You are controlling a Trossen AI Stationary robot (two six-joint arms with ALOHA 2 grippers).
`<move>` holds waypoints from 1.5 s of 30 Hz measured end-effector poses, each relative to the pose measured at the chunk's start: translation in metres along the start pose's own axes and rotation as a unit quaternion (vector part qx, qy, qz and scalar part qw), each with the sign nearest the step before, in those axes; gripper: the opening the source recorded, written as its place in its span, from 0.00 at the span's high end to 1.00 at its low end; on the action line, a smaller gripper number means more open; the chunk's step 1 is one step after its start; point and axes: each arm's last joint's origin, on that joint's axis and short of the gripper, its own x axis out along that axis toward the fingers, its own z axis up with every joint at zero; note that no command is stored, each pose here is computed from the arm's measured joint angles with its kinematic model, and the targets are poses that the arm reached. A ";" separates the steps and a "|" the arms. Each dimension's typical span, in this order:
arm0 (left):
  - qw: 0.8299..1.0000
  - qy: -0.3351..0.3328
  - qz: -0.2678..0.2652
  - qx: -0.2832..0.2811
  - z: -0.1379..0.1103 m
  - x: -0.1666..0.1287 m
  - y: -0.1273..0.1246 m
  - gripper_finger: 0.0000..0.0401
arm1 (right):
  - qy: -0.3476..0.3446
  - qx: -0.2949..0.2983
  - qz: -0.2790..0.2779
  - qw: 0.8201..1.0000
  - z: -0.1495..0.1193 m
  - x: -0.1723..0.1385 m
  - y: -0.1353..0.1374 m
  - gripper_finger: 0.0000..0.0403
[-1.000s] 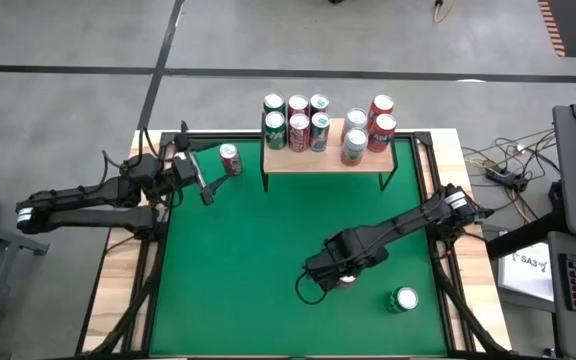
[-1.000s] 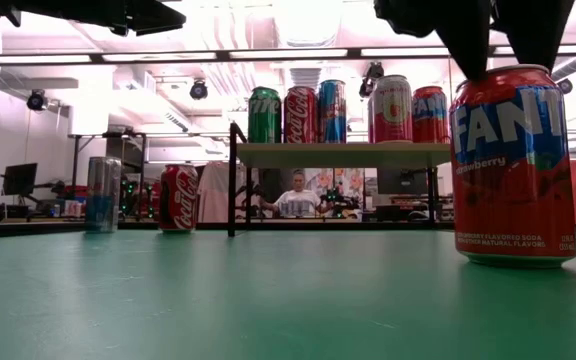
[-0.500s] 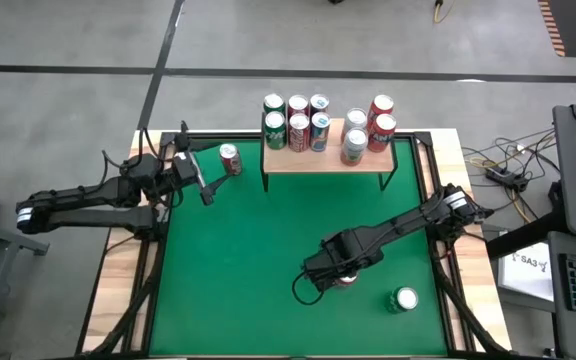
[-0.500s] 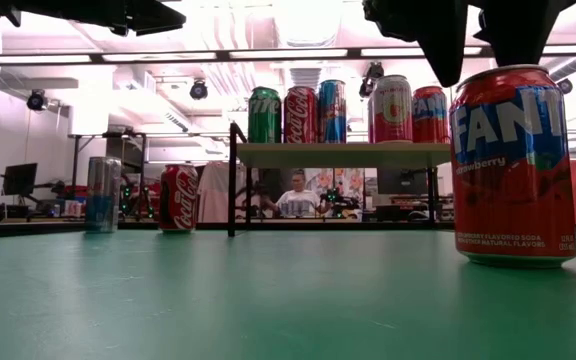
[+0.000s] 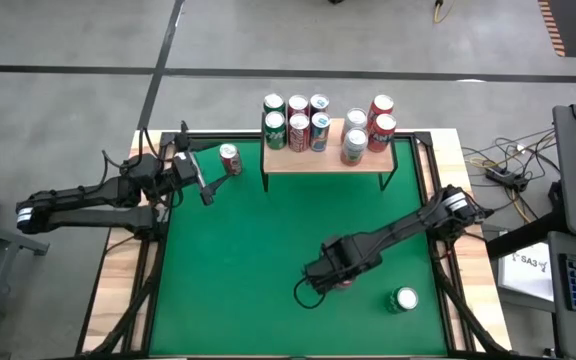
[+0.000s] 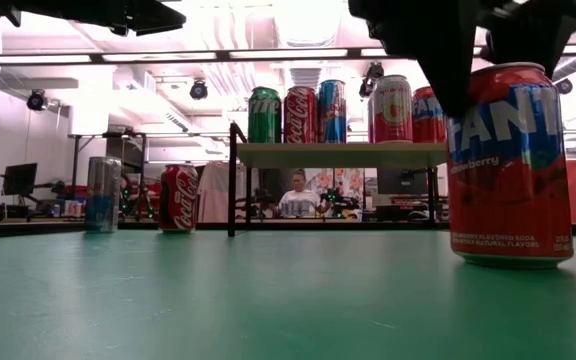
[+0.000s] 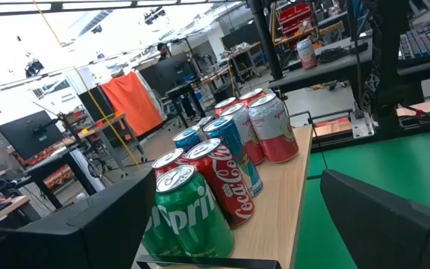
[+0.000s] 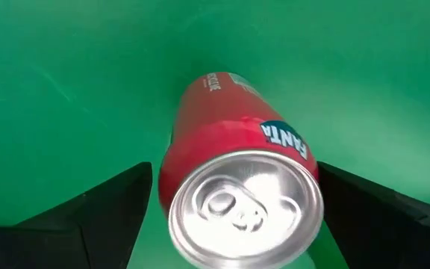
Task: Place canned beverage on shelf
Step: Put the red soda can aligned with the red soda can on the shelf
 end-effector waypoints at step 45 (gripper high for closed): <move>0.956 -0.117 -0.265 -0.042 0.017 0.033 -0.048 0.09 | -0.325 -0.119 0.112 0.931 0.040 -0.126 0.010 0.27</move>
